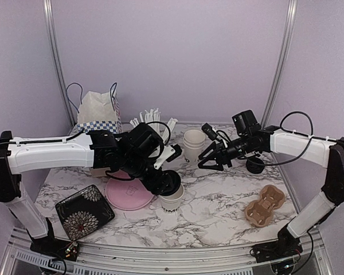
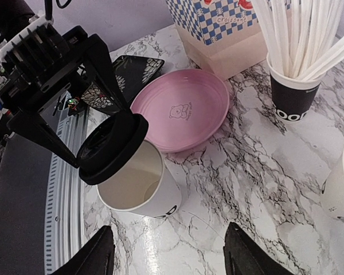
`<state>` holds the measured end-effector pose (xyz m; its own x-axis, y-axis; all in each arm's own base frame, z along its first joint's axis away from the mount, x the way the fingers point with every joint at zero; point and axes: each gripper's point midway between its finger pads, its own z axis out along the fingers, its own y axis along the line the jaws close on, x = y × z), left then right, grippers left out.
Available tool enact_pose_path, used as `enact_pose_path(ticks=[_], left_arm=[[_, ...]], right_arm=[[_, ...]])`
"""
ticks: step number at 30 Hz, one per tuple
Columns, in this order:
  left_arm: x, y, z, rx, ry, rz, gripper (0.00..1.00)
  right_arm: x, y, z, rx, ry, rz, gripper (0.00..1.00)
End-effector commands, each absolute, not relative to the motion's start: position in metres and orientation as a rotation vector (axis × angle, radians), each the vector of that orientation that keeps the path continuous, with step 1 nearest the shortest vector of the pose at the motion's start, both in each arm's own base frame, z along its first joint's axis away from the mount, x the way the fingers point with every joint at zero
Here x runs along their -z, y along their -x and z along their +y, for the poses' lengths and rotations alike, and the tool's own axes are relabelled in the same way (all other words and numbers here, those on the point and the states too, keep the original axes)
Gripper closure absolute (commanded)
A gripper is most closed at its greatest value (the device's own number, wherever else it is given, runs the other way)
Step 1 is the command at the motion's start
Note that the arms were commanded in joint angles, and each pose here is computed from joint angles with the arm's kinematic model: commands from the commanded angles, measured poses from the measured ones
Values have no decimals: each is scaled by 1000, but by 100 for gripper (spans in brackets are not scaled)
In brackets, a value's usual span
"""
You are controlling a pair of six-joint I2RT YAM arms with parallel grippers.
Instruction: Pack the takeout coffee
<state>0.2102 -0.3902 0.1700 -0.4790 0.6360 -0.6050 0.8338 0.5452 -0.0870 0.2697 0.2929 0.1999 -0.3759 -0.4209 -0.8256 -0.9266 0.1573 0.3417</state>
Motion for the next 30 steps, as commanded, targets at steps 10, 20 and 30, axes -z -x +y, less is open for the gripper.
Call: enact_pose_path(ticks=[10, 20, 30], left_arm=[[-162, -219, -405, 532, -1221, 2280, 35], [-175, -217, -407, 568, -1219, 2277, 35], [-166, -208, -397, 566, -1220, 2335, 36]], right_arm=[[-200, -263, 297, -1200, 1314, 1826, 38], [-200, -263, 297, -1198, 1318, 1821, 38], [-200, -262, 298, -1197, 1323, 1818, 38]])
